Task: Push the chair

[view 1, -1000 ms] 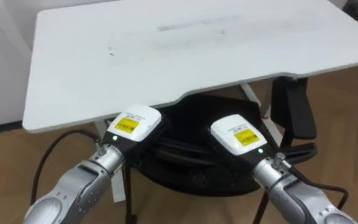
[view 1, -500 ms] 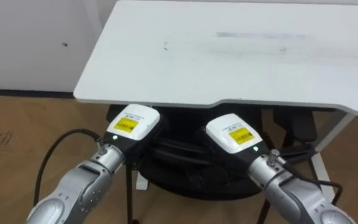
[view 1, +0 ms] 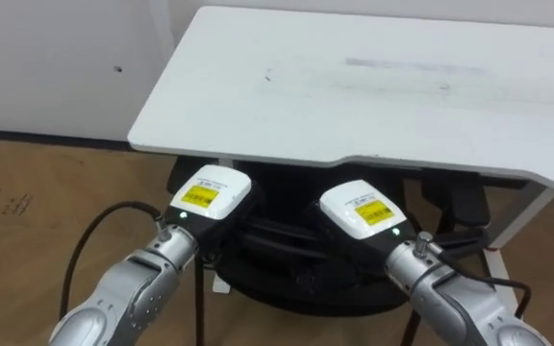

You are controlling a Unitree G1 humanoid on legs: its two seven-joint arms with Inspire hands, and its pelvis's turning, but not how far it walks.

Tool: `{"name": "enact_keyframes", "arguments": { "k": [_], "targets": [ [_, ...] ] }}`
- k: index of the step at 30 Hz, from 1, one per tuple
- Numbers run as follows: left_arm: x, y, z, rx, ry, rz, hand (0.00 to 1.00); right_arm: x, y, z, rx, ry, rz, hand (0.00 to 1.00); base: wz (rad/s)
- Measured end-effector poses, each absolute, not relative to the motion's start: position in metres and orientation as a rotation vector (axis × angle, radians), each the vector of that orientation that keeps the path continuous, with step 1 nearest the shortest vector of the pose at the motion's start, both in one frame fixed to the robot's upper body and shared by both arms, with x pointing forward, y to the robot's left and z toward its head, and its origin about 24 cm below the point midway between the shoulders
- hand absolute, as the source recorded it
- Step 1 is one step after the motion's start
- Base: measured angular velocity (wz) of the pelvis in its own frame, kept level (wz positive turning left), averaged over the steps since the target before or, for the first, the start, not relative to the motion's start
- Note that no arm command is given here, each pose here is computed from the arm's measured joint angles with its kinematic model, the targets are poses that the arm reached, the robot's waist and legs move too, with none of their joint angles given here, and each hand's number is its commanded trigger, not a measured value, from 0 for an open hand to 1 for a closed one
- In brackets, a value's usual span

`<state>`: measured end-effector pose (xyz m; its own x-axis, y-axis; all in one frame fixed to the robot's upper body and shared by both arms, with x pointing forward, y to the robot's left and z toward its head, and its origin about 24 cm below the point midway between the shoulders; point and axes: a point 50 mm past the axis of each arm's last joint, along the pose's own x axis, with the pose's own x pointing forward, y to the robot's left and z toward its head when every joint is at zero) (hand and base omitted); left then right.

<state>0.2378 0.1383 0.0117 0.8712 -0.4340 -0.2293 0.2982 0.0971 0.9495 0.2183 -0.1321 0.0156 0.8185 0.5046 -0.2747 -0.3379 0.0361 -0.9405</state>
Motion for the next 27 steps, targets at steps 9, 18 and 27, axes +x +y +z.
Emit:
{"name": "enact_keyframes", "arguments": {
  "k": [9, 18, 27],
  "targets": [
    [0.236, 0.141, 0.008, 1.365, -0.079, -0.526, 0.0, 0.219, -0.13, 0.02, -1.366, -0.113, 0.664, 0.0, -0.01],
    [0.24, 0.145, 0.02, 1.371, -0.071, -0.46, 0.0, 0.229, -0.133, 0.043, -1.139, -0.111, 0.555, 0.0, -0.02],
    [0.244, 0.145, 0.034, 1.328, -0.103, -0.403, 0.0, 0.234, -0.139, 0.048, -1.086, -0.098, 0.489, 0.0, 0.0]
  ]
}}
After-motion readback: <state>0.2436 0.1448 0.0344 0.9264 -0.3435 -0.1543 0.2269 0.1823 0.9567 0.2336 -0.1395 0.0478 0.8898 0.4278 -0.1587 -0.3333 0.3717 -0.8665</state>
